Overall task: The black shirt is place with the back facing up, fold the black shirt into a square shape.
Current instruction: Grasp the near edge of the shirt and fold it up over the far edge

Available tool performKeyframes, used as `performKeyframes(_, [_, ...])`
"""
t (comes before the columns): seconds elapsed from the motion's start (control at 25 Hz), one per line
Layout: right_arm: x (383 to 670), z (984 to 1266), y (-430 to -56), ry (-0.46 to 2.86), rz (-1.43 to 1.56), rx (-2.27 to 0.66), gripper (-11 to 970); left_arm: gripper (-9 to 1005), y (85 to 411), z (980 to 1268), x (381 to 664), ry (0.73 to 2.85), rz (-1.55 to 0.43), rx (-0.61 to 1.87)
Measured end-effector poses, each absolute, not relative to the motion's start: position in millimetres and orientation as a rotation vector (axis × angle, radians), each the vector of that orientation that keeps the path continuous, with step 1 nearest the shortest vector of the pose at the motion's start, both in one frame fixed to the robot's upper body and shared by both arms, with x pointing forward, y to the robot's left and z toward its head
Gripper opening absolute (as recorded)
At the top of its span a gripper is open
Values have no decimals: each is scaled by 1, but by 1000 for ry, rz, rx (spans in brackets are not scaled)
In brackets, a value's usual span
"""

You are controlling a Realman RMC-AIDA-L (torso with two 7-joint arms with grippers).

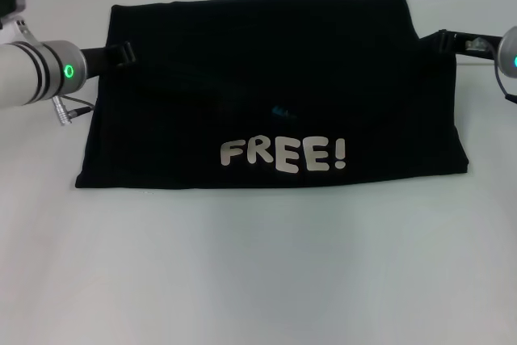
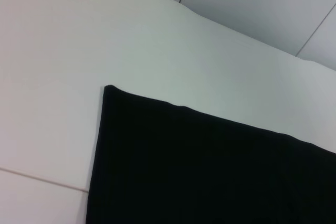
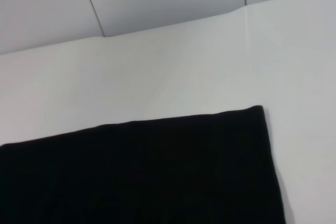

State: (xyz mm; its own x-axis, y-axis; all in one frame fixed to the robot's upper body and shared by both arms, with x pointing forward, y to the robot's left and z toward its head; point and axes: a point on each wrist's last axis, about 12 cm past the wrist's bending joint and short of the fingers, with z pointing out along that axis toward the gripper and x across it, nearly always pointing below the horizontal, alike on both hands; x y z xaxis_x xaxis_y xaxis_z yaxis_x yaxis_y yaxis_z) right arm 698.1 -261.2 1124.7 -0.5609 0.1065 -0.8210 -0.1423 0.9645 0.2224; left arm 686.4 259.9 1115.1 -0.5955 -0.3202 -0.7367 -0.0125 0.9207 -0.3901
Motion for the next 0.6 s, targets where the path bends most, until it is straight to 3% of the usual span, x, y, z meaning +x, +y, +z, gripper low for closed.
performKeyframes(0.6, [709,1138,-260,2097,224,-90,47,56,260,1123,692,2119,-420,-280])
